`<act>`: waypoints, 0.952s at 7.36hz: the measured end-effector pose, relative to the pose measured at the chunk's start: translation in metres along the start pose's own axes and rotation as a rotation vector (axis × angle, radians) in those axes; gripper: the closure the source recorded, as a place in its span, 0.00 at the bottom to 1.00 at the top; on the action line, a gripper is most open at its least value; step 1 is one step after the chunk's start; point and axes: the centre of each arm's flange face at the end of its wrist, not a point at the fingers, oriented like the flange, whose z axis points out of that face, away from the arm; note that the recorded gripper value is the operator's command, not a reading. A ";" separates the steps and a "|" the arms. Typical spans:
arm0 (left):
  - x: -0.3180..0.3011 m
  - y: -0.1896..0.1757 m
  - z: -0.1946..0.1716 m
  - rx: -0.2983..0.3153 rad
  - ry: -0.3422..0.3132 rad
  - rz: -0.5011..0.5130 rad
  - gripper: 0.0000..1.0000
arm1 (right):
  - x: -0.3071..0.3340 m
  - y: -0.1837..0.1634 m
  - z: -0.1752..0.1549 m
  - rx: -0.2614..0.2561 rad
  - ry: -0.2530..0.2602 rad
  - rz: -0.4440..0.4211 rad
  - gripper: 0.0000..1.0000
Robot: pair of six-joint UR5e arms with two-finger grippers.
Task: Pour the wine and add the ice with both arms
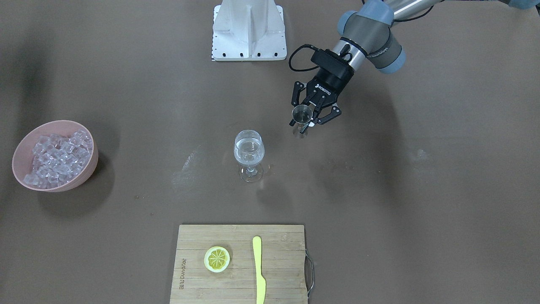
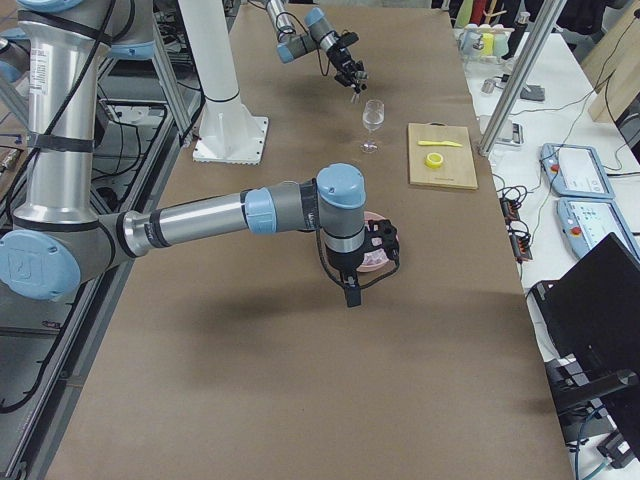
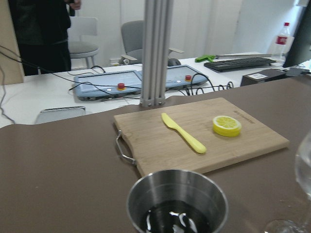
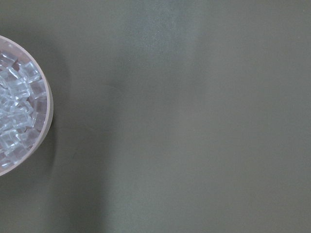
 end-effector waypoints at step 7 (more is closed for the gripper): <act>-0.009 -0.055 0.012 -0.184 0.020 0.067 1.00 | 0.005 0.004 -0.001 0.001 -0.001 0.014 0.00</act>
